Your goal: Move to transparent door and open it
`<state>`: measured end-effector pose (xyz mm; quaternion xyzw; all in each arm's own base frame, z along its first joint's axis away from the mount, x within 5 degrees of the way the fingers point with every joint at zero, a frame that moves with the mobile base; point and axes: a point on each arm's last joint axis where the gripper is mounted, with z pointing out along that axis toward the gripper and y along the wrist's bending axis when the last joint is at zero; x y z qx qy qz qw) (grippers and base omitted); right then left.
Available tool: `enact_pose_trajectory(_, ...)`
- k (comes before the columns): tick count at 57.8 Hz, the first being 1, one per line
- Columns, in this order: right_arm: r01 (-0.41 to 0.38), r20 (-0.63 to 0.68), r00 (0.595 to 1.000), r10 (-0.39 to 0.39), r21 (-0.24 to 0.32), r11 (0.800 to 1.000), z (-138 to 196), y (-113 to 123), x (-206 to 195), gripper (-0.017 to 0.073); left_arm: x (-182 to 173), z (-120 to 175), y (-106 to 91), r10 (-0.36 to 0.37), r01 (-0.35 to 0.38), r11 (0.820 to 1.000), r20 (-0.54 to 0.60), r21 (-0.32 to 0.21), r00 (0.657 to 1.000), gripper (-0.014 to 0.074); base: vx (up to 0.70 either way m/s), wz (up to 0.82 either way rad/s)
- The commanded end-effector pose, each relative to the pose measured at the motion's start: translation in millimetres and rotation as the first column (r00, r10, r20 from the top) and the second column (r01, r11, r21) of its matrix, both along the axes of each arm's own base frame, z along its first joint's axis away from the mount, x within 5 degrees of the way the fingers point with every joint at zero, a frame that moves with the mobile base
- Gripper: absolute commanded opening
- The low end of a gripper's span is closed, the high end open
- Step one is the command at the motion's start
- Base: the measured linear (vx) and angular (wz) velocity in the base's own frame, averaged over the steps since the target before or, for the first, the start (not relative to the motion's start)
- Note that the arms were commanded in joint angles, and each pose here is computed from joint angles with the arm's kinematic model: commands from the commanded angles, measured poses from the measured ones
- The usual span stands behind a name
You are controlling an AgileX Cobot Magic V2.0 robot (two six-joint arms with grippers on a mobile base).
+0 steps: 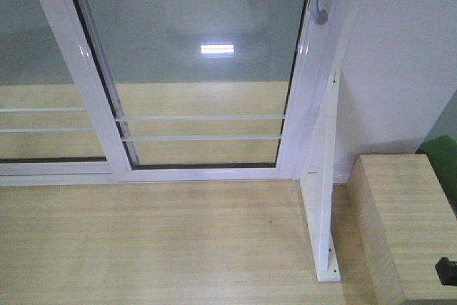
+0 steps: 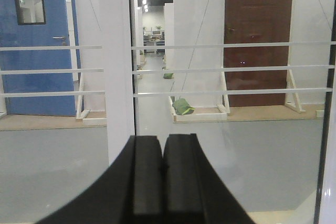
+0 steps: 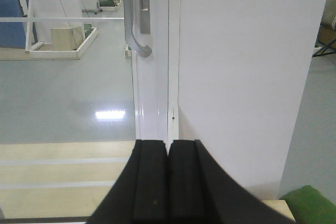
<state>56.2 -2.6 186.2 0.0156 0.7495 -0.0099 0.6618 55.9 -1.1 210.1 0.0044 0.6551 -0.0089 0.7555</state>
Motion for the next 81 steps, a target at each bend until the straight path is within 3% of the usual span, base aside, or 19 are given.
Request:
enact_pose_trajectory(1, -0.002, 0.091, 0.996, 0.003, -0.014, 1.0, 6.5, 0.3, -0.3, -0.0009, -0.9, 2.7, -0.4, -0.008, 0.009, 1.0, 0.071, -0.008, 0.997, -0.0006, 0.33, -0.02)
enact_pose_trajectory(62, -0.002, 0.091, 0.996, 0.003, -0.014, 1.0, 6.5, 0.3, -0.3, -0.0009, -0.9, 2.7, -0.4, -0.008, 0.009, 1.0, 0.071, -0.008, 0.997, -0.0006, 0.21, 0.0)
enact_pose_trajectory(81, -0.013, 0.027, 1.0, 0.013, -0.009, 1.0, 3.0, 0.8, 3.2, -0.0009, 1.0, 1.8, 0.2, 0.004, -0.003, 1.0, 0.054, -0.008, 0.999, -0.0006, 0.01, 0.02)
